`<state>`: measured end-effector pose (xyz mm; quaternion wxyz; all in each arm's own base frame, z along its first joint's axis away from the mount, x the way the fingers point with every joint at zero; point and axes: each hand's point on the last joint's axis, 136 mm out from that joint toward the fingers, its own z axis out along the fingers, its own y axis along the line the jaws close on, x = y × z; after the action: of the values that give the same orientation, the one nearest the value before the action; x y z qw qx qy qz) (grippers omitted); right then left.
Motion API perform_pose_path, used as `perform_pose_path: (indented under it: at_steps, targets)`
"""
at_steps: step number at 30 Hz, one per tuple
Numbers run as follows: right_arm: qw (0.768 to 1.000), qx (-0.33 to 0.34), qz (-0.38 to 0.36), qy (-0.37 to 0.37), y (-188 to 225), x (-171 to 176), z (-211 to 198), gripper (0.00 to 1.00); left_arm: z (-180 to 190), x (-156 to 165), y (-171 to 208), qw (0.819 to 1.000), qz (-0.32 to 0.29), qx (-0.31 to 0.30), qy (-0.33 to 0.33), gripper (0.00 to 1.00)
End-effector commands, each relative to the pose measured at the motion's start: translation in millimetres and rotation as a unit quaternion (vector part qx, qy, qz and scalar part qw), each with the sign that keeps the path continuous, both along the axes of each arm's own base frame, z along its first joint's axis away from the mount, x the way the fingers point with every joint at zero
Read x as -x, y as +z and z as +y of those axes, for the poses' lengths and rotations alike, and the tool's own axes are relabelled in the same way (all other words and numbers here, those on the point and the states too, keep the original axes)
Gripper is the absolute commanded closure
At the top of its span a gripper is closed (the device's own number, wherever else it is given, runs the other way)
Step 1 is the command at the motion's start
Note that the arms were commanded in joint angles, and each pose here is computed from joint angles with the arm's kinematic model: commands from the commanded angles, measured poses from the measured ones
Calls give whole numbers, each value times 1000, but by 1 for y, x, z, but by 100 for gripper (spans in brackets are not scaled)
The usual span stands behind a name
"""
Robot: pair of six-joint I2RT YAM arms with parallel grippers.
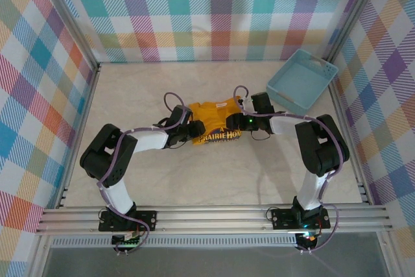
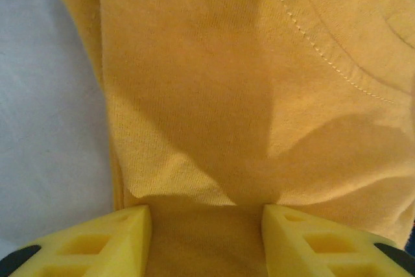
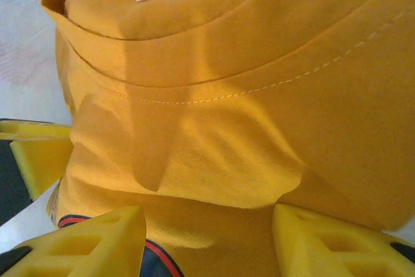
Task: Fold the inside-out t-shirt
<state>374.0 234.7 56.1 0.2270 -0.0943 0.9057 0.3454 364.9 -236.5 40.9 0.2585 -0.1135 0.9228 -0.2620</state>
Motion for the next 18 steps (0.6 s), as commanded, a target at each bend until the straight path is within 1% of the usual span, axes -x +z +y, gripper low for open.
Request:
perform_pose_path:
  at_steps: [1,4,6,8,10,14,18]
  targets:
    - [999,15,-28,-24,15,-5,-14,45,14,1,20,1000,-21,-11,18,52]
    - [996,40,-66,-35,37,-11,-28,43,27,-2,52,997,-54,-43,24,51]
    - [994,55,-87,-31,51,-21,-32,43,29,-10,73,995,-75,-60,17,51]
    - [993,59,-99,-23,60,-33,-28,43,21,-23,89,994,-86,-60,3,50]
    - [994,54,-97,-19,61,-45,-22,43,10,-37,97,995,-86,-42,-6,50]
    - [996,39,-81,-23,52,-71,-9,45,-8,-67,87,997,-73,-29,-8,50]
    - [997,36,-60,-26,32,-86,-2,46,-4,-91,55,999,-39,-11,19,51]
